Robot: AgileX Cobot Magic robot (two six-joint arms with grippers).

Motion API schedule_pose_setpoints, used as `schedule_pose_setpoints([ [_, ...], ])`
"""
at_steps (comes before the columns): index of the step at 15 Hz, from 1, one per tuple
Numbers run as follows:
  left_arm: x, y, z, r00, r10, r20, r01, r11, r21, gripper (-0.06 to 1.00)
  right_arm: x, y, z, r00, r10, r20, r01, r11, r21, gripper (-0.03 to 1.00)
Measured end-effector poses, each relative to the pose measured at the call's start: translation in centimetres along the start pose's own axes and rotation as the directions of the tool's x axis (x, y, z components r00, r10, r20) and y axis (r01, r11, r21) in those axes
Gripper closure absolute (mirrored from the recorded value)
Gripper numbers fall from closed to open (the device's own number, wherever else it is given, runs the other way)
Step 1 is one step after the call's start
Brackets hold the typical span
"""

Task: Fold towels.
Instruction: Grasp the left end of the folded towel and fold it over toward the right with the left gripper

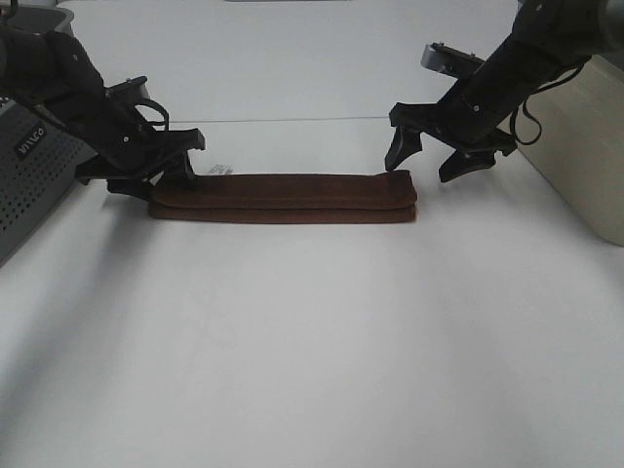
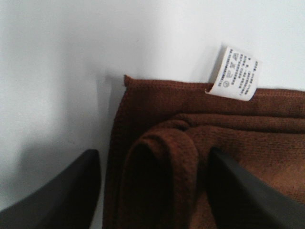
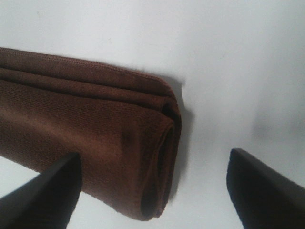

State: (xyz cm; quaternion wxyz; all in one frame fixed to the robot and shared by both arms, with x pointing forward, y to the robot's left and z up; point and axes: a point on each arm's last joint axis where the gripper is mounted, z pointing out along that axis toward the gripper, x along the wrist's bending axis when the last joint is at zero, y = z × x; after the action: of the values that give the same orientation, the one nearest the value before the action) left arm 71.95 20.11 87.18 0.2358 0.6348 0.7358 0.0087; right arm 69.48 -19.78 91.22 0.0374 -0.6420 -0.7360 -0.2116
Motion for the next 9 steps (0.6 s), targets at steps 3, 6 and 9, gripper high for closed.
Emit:
schedule_pose_setpoints([
  [3,0.0,-0.1,0.1,1.000,-0.010,0.006,0.010,1.000,0.003,0.81,0.0,0.0,0.0,1.000,0.000,0.000,0.000,1.000,0.000,0.18],
  [6,-0.1,0.3,-1.0,0.999,0.032,-0.022,-0.032,0.999,0.016,0.89,0.0,-0.1,0.0,1.000,-0.001,-0.003,0.001,1.000,0.015,0.18],
  [9,-1.2,3.4,-8.0,0.985,0.101,-0.141,-0.103,0.995,-0.003,0.89,0.1,-0.4,0.0,1.000,0.003,-0.014,-0.002,0.999,0.045,0.18],
])
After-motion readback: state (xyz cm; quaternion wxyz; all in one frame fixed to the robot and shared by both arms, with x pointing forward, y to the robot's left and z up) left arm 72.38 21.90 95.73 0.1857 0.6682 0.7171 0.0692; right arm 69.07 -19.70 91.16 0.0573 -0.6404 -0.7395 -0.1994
